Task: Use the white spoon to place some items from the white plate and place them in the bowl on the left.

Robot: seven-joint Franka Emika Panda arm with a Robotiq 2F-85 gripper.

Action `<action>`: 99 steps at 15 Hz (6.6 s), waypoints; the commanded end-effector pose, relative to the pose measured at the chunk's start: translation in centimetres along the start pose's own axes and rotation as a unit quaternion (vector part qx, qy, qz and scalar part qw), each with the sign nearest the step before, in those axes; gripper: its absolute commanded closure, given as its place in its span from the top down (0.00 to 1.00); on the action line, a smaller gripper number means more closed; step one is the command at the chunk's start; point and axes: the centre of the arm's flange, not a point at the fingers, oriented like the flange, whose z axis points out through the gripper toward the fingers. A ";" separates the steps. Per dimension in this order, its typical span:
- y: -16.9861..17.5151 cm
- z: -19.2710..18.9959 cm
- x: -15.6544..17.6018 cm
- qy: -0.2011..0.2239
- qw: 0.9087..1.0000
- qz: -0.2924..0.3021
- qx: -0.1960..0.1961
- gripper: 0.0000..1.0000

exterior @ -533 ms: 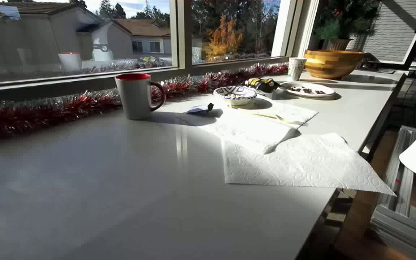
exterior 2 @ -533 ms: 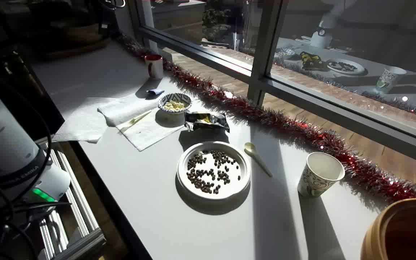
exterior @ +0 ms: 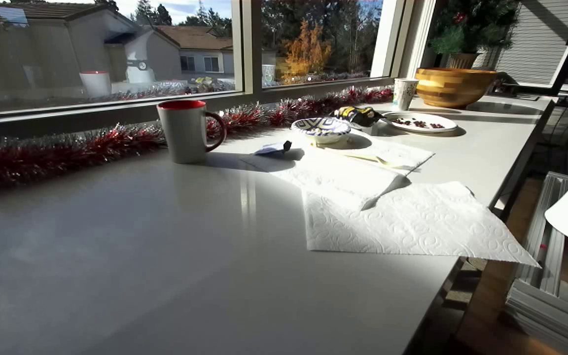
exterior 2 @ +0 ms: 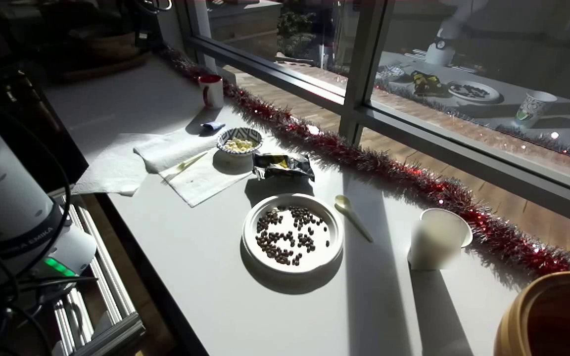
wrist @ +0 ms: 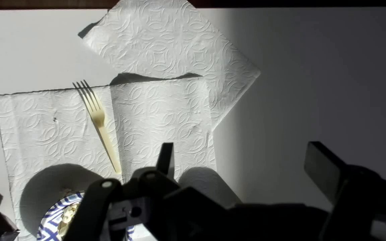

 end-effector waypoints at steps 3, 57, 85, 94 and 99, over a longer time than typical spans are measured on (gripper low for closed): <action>0.6 0.5 0.9 0.031 0.999 0.032 0.003 1.00; 58.6 8.7 21.5 0.227 0.625 0.737 0.120 0.39; 60.8 10.0 22.1 0.155 0.627 0.758 0.092 0.00; 56.2 4.3 13.3 0.219 0.696 0.684 -0.019 0.03; 53.3 6.6 9.9 0.173 0.766 0.611 -0.101 0.03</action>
